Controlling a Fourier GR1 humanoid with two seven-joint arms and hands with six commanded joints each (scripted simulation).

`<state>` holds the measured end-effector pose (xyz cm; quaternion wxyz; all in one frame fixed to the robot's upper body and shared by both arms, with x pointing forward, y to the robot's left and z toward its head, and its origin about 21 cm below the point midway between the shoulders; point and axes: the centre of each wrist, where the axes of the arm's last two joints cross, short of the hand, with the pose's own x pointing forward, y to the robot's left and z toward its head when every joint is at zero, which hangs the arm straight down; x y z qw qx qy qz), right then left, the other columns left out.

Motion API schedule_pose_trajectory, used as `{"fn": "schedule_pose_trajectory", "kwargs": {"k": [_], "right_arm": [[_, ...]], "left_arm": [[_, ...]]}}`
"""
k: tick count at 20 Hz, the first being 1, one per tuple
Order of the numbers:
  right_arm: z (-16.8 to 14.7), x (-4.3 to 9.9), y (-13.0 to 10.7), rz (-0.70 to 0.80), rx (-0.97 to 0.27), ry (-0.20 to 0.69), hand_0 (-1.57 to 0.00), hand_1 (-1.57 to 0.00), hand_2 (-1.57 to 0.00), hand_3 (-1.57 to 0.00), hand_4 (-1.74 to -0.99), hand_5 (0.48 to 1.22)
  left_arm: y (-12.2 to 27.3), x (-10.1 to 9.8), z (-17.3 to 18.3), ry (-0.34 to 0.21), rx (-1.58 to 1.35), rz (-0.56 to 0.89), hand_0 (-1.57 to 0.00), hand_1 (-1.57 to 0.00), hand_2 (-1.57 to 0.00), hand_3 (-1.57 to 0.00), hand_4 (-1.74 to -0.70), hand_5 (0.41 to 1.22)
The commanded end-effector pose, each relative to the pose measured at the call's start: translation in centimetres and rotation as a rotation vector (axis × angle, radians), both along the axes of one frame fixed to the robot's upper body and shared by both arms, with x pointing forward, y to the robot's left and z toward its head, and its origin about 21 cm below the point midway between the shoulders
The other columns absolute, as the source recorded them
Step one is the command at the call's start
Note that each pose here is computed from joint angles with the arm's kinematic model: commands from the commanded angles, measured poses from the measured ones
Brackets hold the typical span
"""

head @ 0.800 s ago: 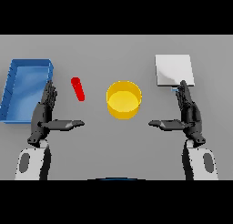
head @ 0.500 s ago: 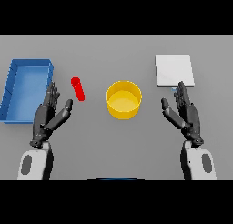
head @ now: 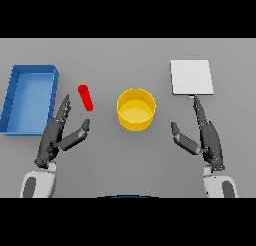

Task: Pick up the red beaker and tilt it to pour out 1 green nut into yellow bowl. Pick up the yellow bowl and place it on the metallic measuring scale.

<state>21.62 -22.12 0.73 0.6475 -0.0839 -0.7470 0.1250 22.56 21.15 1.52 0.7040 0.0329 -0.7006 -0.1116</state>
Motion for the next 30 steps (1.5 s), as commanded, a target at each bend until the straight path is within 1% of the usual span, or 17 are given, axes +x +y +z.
{"fn": "schedule_pose_trajectory", "kwargs": {"k": [1, 3, 4, 6, 8, 9, 10, 12, 15, 16, 19, 21, 23, 25, 28, 29, 30], "right_arm": [[0.0, 0.3, -0.1, 0.004, 0.021, 0.006, 0.00, 0.00, 0.00, 0.00, -1.265, 0.680], [0.0, 0.1, 0.1, 0.024, 0.038, -0.006, 0.00, 0.00, 0.00, 0.00, -1.280, 0.679], [0.2, 0.1, -0.1, 0.023, 0.041, -0.011, 0.00, 0.00, 0.00, 0.00, -1.286, 0.676], [0.3, 0.0, 0.0, 0.019, 0.050, -0.013, 0.00, 0.00, 0.00, 0.00, -1.304, 0.678], [0.2, -0.1, -0.4, 0.005, 0.048, -0.010, 0.00, 0.00, 0.00, 0.00, -1.312, 0.681], [0.5, 0.1, -0.4, 0.011, 0.056, -0.014, 0.00, 0.00, 0.00, 0.00, -1.321, 0.683], [0.5, 0.2, -0.3, 0.012, 0.063, -0.010, 0.00, 0.00, 0.00, 0.00, -1.329, 0.685], [0.2, -0.2, -0.6, 0.007, 0.057, 0.009, 0.00, 0.00, 0.00, 0.00, -1.337, 0.687], [0.6, 0.3, -0.4, 0.000, 0.062, 0.006, 0.00, 0.00, 0.00, 0.00, -1.338, 0.688], [0.6, -0.2, -0.3, 0.003, 0.063, -0.002, 0.00, 0.00, 0.00, 0.00, -1.338, 0.688], [0.4, -0.2, -0.6, -0.001, 0.064, -0.006, 0.00, 0.00, 0.00, 0.00, -1.333, 0.687], [0.6, 0.4, -0.4, 0.002, 0.065, 0.005, 0.00, 0.00, 0.00, 0.00, -1.332, 0.685], [0.4, 0.3, -0.2, -0.002, 0.071, 0.018, 0.00, 0.00, 0.00, 0.00, -1.324, 0.683], [0.5, 0.3, -0.1, 0.002, 0.070, 0.006, 0.00, 0.00, 0.00, 0.00, -1.315, 0.682], [0.4, 0.5, -0.4, -0.007, 0.063, 0.018, 0.00, 0.00, 0.00, 0.00, -1.298, 0.682], [0.8, 0.6, -0.5, -0.006, 0.054, -0.001, 0.00, 0.00, 0.00, 0.00, -1.295, 0.683], [0.6, 0.2, -0.4, 0.008, 0.050, -0.007, 0.00, 0.00, 0.00, 0.00, -1.291, 0.684]], "left_arm": [[-0.1, 0.3, -0.6, 0.014, -0.009, -0.007, 0.00, 0.00, 0.00, 0.00, -1.28, 0.691], [-0.7, 1.7, -0.8, 0.022, -0.025, -0.018, 0.00, 0.00, 0.00, 0.00, -1.33, 0.713], [-0.4, 2.4, -1.0, 0.039, -0.014, -0.012, 0.00, 0.00, 0.00, 0.00, -1.36, 0.724], [-0.6, 3.7, -1.2, 0.033, -0.001, -0.014, 0.00, 0.00, 0.00, 0.00, -1.38, 0.738], [-0.4, 4.8, -1.8, 0.037, 0.006, -0.013, 0.00, 0.00, 0.00, 0.00, -1.38, 0.739], [-0.5, 5.4, -2.0, 0.064, 0.021, -0.006, 0.00, 0.00, 0.00, 0.00, -1.38, 0.738], [-1.0, 5.9, -2.2, 0.072, 0.023, -0.002, 0.00, 0.00, 0.00, 0.00, -1.37, 0.733], [-0.8, 7.0, -2.8, 0.076, 0.013, 0.005, 0.00, 0.00, 0.00, 0.00, -1.35, 0.720], [-0.8, 8.1, -3.4, 0.101, -0.005, 0.001, 0.00, 0.00, 0.00, 0.00, -1.33, 0.714], [-0.8, 8.4, -3.7, 0.102, -0.003, 0.002, 0.00, 0.00, 0.00, 0.00, -1.33, 0.714], [-1.3, 9.9, -2.9, 0.075, 0.004, -0.007, 0.00, 0.00, 0.00, 0.00, -1.32, 0.711], [-1.7, 10.5, -3.0, 0.087, 0.012, -0.012, 0.00, 0.00, 0.00, 0.00, -1.31, 0.704], [-1.6, 10.9, -2.8, 0.080, 0.016, -0.012, 0.00, 0.00, 0.00, 0.00, -1.31, 0.706], [-1.9, 11.4, -2.9, 0.092, 0.015, -0.024, 0.00, 0.00, 0.00, 0.00, -1.32, 0.710], [-2.4, 12.2, -3.4, 0.065, 0.000, -0.039, 0.00, 0.00, 0.00, 0.00, -1.36, 0.735], [-2.7, 12.2, -3.5, 0.052, -0.015, -0.038, 0.00, 0.00, -0.03, 0.00, -1.39, 0.752], [-2.6, 12.4, -3.3, 0.051, -0.021, -0.025, -0.08, -0.08, -0.12, -0.08, -1.42, 0.770]]}}
